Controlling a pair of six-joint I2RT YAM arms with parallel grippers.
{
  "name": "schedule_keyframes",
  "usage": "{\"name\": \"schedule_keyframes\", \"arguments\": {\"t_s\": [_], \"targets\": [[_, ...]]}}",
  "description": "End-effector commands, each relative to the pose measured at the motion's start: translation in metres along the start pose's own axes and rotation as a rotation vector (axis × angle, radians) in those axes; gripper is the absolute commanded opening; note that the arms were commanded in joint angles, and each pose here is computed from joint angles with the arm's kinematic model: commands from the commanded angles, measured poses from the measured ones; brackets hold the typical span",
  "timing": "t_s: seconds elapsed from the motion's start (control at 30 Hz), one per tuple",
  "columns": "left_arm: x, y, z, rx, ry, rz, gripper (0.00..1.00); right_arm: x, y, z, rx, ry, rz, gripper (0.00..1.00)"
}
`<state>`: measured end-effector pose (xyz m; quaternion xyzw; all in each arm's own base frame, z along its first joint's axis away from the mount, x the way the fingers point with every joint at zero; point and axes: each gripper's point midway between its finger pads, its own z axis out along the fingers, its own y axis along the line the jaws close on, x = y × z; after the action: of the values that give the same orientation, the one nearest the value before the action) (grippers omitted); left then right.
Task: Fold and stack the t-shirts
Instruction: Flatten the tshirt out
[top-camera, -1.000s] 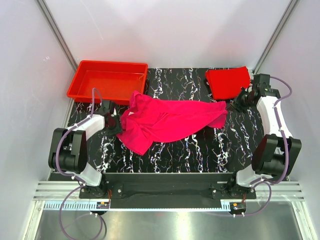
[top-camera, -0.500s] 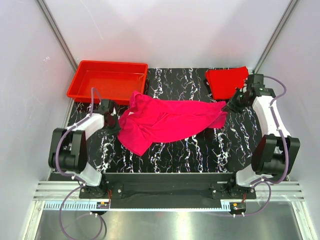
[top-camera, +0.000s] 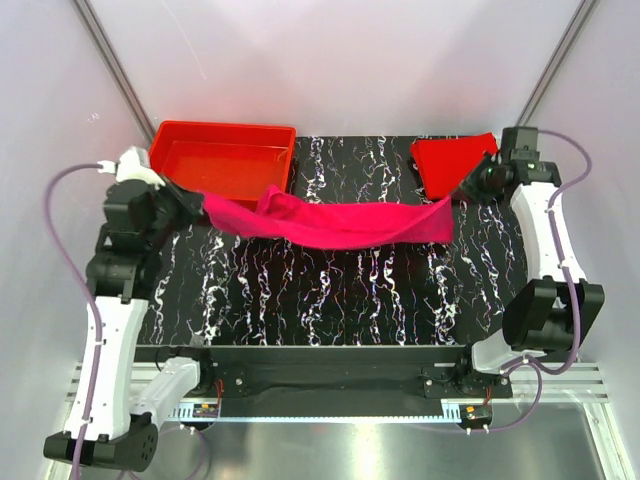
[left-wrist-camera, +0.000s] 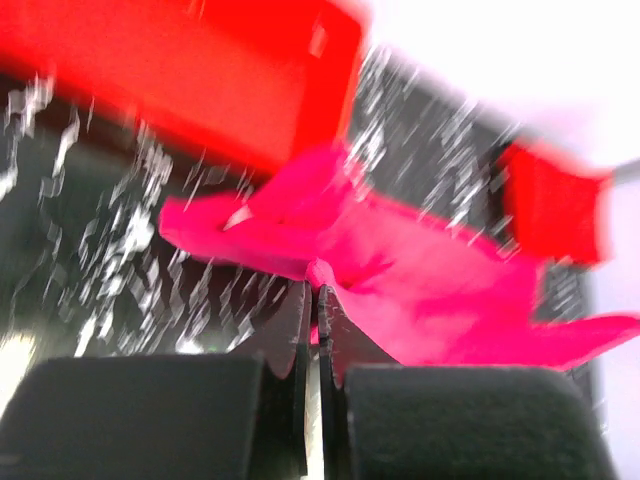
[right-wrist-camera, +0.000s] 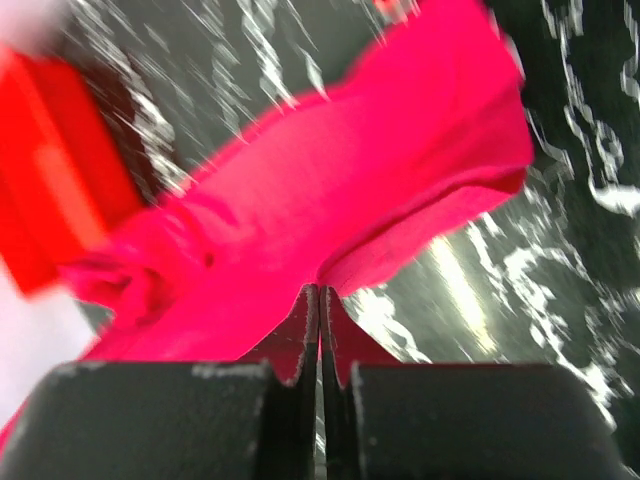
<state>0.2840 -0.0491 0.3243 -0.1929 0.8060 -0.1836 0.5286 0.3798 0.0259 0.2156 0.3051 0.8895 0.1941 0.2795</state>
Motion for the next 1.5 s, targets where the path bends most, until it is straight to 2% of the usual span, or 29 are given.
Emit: {"name": "schedule_keyframes", "arguments": {"t_s": [0.0, 0.13, 0.3, 0.43, 0.57, 0.7, 0.83, 0.93, 1.13, 1.17, 1.27, 1.37, 1.4, 1.47], "targets": [[-0.056, -0.025, -0.006, 0.046, -0.15, -0.085, 0.0, -0.058, 0.046, -0.049, -0.126, -0.229, 0.049, 0.0], [-0.104, -0.056, -0.017, 0.123, -0.252, -0.132, 0.0, -0.091, 0.074, -0.088, -0.215, -0.338, 0.067, 0.0], [-0.148, -0.09, -0.047, 0.225, -0.347, -0.131, 0.0, -0.106, 0.101, -0.145, -0.324, -0.474, 0.043, 0.0], [-0.185, -0.115, -0.082, 0.309, -0.467, -0.093, 0.0, -0.102, 0.11, -0.184, -0.4, -0.56, 0.039, 0.0], [-0.229, -0.144, -0.141, 0.411, -0.633, -0.033, 0.0, -0.092, 0.121, -0.242, -0.478, -0.668, -0.017, 0.0], [-0.253, -0.162, -0.183, 0.47, -0.736, 0.022, 0.0, -0.09, 0.136, -0.303, -0.55, -0.807, -0.092, 0.0], [-0.266, -0.168, -0.202, 0.488, -0.798, 0.043, 0.0, -0.087, 0.136, -0.363, -0.557, -0.972, -0.148, 0.0], [-0.269, -0.162, -0.187, 0.445, -0.787, 0.018, 0.0, -0.094, 0.127, -0.37, -0.491, -1.03, -0.157, 0.0], [-0.269, -0.145, -0.159, 0.376, -0.803, -0.033, 0.0, -0.105, 0.109, -0.355, -0.371, -1.045, -0.162, 0.0], [-0.264, -0.14, -0.143, 0.35, -0.769, -0.044, 0.0, -0.106, 0.107, -0.351, -0.356, -1.04, -0.16, 0.0], [-0.256, -0.131, -0.128, 0.293, -0.716, -0.048, 0.0, -0.106, 0.089, -0.34, -0.266, -1.029, -0.146, 0.0], [-0.255, -0.124, -0.13, 0.267, -0.723, -0.053, 0.0, -0.101, 0.081, -0.343, -0.246, -1.034, -0.13, 0.0], [-0.265, -0.131, -0.152, 0.286, -0.765, -0.049, 0.0, -0.097, 0.082, -0.348, -0.256, -1.029, -0.123, 0.0], [-0.27, -0.139, -0.169, 0.32, -0.78, -0.034, 0.0, -0.095, 0.086, -0.352, -0.273, -1.018, -0.123, 0.0]]}}
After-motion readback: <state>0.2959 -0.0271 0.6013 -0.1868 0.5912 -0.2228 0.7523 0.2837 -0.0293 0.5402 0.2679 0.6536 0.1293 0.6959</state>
